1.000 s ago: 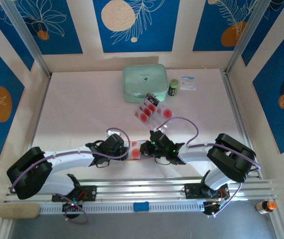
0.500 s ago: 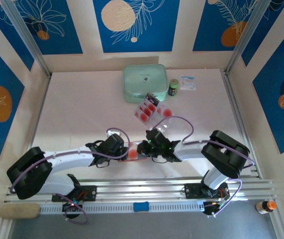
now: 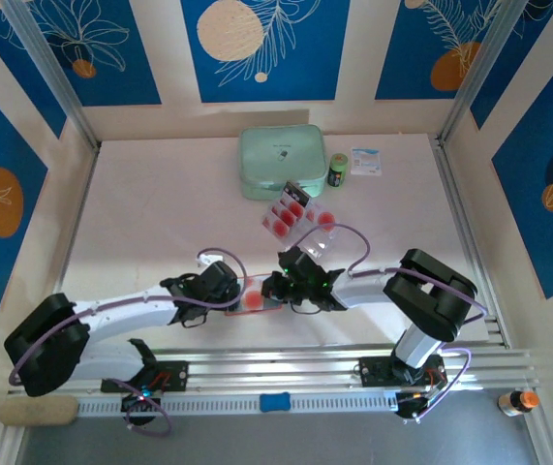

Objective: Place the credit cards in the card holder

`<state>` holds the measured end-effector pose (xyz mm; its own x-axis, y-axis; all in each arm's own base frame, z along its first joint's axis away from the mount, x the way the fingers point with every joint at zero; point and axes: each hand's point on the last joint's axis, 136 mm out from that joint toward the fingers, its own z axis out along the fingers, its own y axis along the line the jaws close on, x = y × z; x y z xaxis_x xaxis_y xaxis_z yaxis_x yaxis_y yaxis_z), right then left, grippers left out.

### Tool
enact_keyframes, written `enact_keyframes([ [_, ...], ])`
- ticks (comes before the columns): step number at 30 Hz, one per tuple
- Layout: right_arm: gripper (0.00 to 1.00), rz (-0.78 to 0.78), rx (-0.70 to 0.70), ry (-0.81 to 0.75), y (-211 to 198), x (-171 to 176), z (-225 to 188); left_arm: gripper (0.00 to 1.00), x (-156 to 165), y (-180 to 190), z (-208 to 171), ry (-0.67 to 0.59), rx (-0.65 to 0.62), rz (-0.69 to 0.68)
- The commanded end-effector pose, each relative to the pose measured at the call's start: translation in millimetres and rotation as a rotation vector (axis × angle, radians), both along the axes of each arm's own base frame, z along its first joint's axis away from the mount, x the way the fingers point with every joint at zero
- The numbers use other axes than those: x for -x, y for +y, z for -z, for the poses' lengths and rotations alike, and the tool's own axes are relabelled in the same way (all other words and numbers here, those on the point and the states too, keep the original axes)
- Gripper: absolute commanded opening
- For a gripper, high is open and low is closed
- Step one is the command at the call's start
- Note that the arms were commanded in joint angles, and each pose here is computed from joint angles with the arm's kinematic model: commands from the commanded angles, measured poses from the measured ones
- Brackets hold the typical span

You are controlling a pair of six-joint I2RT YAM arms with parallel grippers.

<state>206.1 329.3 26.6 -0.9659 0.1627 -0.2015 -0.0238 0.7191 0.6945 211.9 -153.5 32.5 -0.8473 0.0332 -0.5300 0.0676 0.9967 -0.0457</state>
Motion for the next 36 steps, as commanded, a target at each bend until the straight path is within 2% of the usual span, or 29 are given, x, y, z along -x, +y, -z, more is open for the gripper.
enact_keyframes([
  [1, 0.0, -0.02, 0.065, 0.042, -9.6, 7.9, 12.9, 0.89, -1.3, 27.4, -5.0, -0.015, -0.065, -0.109],
  [7, 0.0, -0.025, 0.06, 0.041, -7.7, 6.7, 11.6, 0.9, 2.9, 31.9, 7.8, 0.03, -0.077, -0.126],
  [17, 0.0, -0.039, 0.081, 0.069, -4.7, 3.8, 9.0, 0.9, 2.8, 19.5, 28.0, 0.095, -0.081, -0.082],
  [27, 0.0, -0.066, 0.09, 0.124, 5.5, 3.7, 13.2, 0.9, 1.4, 14.3, 31.8, 0.098, -0.07, -0.062],
  [33, 0.0, -0.143, 0.085, 0.164, 19.3, 8.5, 15.0, 0.9, 0.9, 10.9, 32.6, 0.098, -0.056, -0.053],
  [34, 0.03, -0.157, 0.094, 0.164, 19.2, 8.2, 13.5, 0.9, 0.8, 10.1, 32.5, 0.098, -0.052, -0.052],
  [36, 0.15, -0.184, 0.119, 0.15, 14.8, 6.8, 8.0, 0.9, 0.6, 9.9, 31.7, 0.095, -0.049, -0.051],
])
